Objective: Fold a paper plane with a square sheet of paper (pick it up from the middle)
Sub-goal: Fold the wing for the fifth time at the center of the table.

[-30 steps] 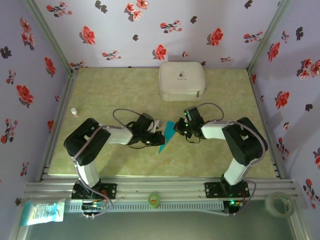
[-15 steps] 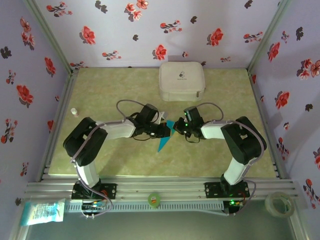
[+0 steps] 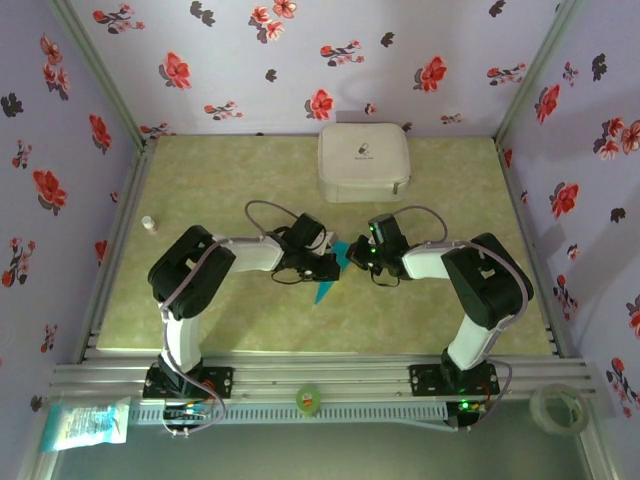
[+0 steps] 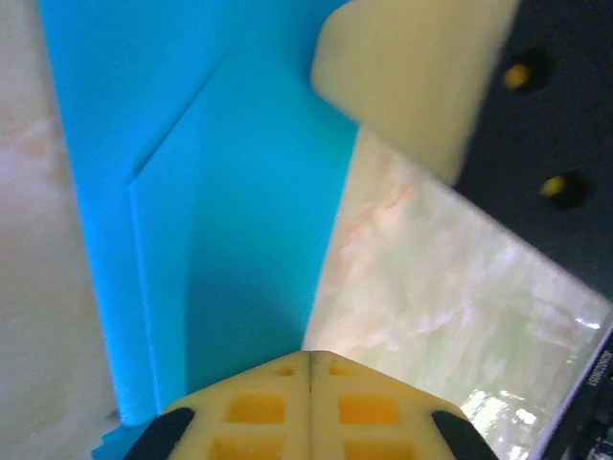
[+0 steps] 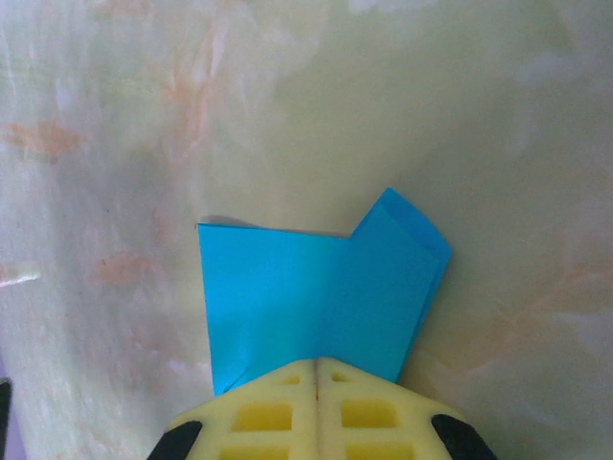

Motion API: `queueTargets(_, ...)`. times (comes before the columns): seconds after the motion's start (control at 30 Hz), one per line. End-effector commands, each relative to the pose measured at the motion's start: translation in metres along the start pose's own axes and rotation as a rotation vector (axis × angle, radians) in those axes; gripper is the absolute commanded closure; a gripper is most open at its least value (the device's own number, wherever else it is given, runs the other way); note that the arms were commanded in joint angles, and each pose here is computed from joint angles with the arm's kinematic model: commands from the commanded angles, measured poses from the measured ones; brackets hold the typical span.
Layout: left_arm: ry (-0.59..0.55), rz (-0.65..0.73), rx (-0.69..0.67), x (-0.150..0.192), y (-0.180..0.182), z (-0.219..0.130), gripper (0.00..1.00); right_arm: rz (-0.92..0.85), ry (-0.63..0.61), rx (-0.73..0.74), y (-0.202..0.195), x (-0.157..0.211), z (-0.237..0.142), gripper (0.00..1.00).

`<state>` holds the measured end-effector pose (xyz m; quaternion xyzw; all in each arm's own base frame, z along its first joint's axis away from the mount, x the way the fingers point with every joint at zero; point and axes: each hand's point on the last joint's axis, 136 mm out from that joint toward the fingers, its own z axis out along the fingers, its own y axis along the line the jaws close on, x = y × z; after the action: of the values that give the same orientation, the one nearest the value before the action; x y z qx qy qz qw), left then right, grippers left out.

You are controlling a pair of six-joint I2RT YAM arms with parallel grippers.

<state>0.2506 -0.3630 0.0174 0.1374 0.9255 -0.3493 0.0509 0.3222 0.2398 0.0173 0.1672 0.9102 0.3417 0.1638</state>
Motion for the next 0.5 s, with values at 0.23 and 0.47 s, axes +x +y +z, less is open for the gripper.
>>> queueTargets(0.23,0.06,-0.077,-0.073,0.05,0.04,0.005,0.97,0.032,0.057,0.12,-0.037,0.019,0.006,0.99)
queueTargets(0.47,0.052,-0.088,-0.033,0.053,0.036,0.005,1.0,-0.021,0.046,0.025,0.004,0.007,-0.008,0.95)
